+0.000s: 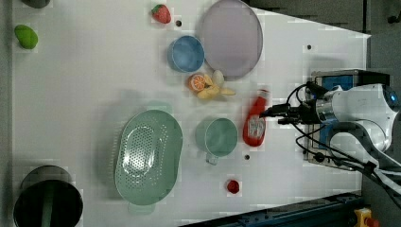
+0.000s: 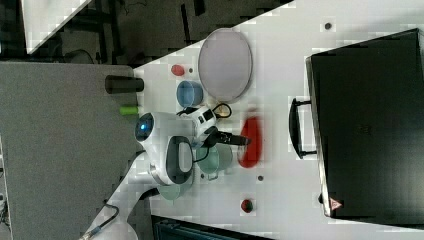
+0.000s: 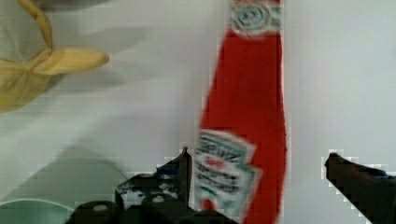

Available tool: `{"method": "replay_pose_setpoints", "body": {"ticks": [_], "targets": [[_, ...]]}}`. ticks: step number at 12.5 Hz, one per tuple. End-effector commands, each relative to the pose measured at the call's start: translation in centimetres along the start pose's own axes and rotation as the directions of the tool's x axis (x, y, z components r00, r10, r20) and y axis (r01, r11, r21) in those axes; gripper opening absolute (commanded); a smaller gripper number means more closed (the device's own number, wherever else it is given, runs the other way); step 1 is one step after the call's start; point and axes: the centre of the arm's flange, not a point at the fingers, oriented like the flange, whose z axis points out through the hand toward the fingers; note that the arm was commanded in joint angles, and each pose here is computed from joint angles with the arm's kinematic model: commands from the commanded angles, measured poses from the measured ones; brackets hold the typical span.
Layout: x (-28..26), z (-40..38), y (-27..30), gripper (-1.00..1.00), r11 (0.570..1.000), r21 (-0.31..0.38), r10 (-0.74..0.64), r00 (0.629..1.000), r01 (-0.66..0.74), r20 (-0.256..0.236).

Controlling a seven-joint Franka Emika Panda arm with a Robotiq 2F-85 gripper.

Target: Pick ketchup from strainer and place it on the table

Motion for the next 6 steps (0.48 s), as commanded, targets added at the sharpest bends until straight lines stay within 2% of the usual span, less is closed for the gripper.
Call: {"method": "replay_pose_setpoints", "body": {"ticks": [1,2,4,6], "targets": [[1.5,-4.4,-0.8,1.00,0.999,-0.022,-0.050,0.992,0.048,-0.113],[2.2,-7.0,-1.1,1.00,0.998,-0.035,-0.052,0.985,0.046,-0.162],[2.6,-12.5,-1.6,1.00,0.996,-0.089,-0.043,0.975,0.024,-0.219],[2.5,-18.6,-1.7,1.00,0.989,-0.108,0.074,0.962,-0.106,-0.263]]}}
